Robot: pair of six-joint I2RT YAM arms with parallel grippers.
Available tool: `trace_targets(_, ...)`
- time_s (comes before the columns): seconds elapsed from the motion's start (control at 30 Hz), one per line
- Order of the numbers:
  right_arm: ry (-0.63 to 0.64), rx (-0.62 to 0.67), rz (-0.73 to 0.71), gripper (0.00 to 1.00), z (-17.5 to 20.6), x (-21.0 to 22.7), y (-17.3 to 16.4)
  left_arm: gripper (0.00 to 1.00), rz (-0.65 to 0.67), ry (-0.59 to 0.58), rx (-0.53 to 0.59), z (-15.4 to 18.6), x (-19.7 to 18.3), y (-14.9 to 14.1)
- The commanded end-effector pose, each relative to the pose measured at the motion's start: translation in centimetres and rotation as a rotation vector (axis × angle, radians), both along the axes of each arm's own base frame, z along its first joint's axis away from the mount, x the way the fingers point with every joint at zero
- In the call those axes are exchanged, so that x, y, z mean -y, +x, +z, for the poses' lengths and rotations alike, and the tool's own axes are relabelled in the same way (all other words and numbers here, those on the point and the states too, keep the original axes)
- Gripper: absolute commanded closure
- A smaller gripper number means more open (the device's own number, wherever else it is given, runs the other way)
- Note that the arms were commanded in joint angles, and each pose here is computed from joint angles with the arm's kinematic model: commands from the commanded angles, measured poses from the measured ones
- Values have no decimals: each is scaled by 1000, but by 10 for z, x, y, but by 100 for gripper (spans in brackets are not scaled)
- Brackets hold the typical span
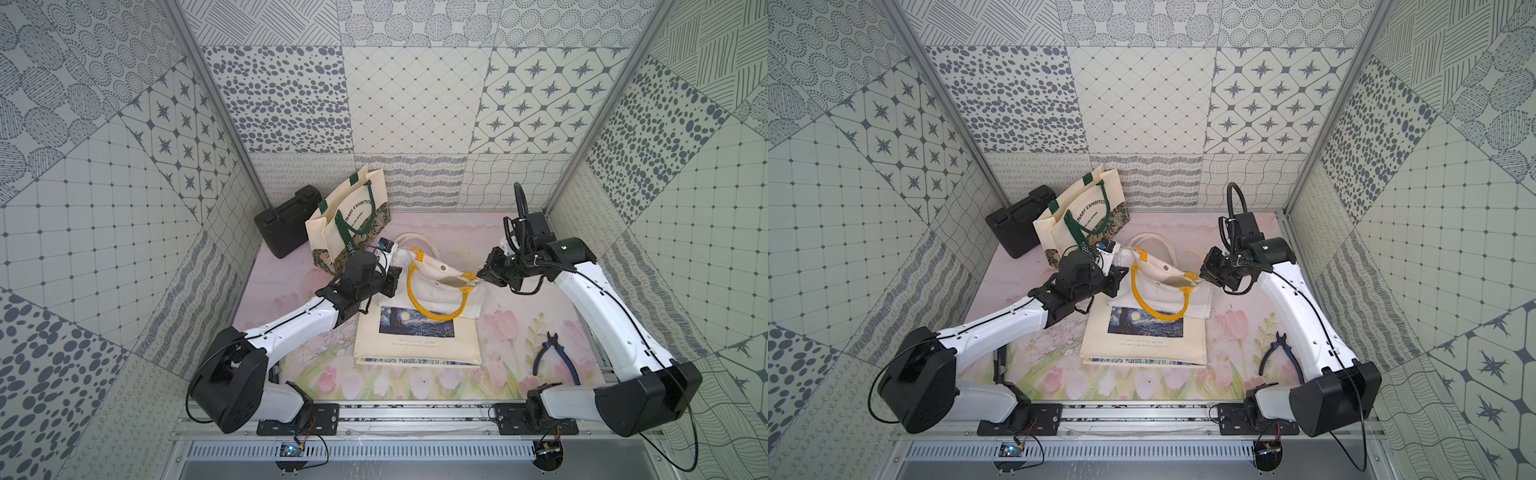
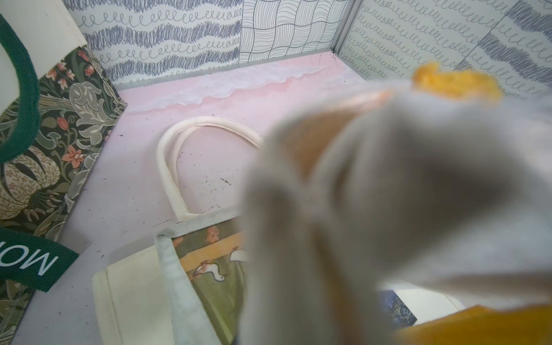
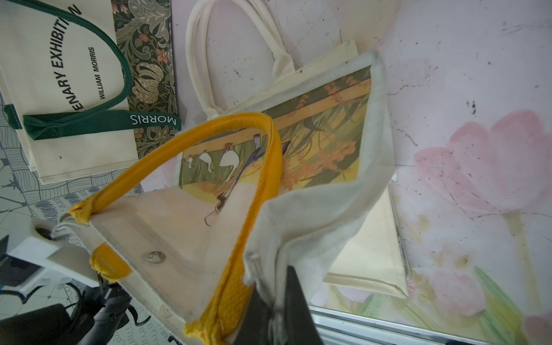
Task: Put away the canvas bag
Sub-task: Place the canvas bag at the center of the board.
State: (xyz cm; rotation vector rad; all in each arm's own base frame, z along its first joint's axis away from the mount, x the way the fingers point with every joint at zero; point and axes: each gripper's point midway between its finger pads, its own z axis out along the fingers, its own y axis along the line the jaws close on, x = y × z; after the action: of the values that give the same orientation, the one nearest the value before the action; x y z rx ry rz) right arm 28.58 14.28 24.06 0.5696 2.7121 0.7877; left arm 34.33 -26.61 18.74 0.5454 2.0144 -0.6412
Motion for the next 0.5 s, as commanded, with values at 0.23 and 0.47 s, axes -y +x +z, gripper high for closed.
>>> trace_targets(0.23, -4, 226, 143, 55, 37, 10, 5, 95, 33, -95, -87, -9, -14, 15)
trace_targets(0.47, -69, 585, 206, 53, 58, 25, 41, 64, 15, -96, -81, -17, -16, 16)
